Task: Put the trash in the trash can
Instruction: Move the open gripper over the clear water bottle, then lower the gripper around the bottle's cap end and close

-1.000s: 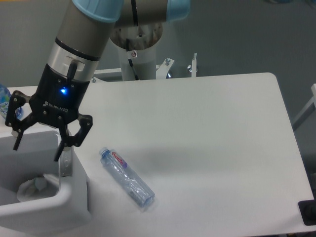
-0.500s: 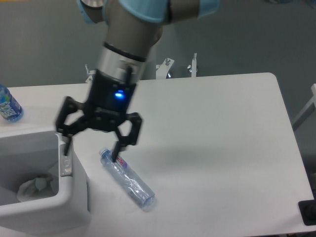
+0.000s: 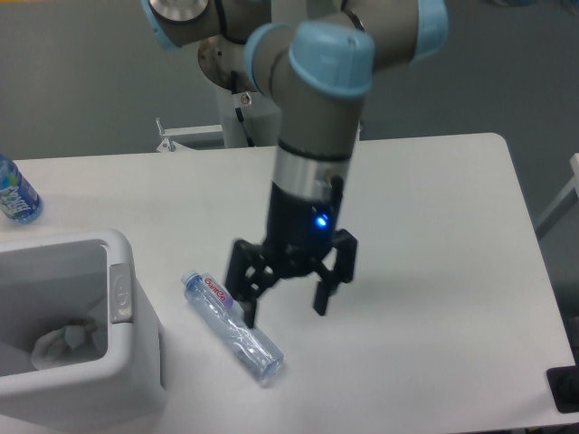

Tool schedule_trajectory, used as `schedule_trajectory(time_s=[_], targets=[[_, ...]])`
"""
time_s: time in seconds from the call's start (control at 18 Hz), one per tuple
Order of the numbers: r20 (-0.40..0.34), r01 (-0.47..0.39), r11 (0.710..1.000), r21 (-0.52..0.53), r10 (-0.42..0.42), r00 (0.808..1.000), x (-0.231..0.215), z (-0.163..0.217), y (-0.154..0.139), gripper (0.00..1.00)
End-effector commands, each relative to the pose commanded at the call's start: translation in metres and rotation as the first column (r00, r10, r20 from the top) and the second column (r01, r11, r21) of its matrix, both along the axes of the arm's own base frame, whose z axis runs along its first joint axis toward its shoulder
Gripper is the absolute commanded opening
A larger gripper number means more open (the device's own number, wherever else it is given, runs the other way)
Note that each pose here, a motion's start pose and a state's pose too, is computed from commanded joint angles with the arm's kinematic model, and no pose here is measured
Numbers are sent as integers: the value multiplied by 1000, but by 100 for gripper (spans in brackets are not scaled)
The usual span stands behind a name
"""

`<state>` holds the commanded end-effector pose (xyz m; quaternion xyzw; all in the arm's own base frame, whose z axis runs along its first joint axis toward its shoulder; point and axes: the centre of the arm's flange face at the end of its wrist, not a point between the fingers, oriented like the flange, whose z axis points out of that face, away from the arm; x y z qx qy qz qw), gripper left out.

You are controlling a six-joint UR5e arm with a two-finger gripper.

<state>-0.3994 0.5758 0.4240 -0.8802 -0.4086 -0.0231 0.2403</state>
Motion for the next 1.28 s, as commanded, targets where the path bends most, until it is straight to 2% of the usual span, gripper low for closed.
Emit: schedule_trajectory(time_s=[0.11, 0.28, 0.44, 0.56, 0.94, 1.28], targets=[[-17, -27, 997, -70, 26, 1000, -9, -25, 2, 100], [14, -25, 993, -119, 27, 1000, -13, -64, 9, 100], [42, 18, 986, -167, -11, 999, 8, -100, 30, 100], [67, 30, 981, -191, -18, 998, 13, -122, 33, 100], [114, 85, 965, -248, -58, 992, 40, -173, 54, 100], [107, 103, 944, -313, -72, 992, 59, -204, 65, 100]])
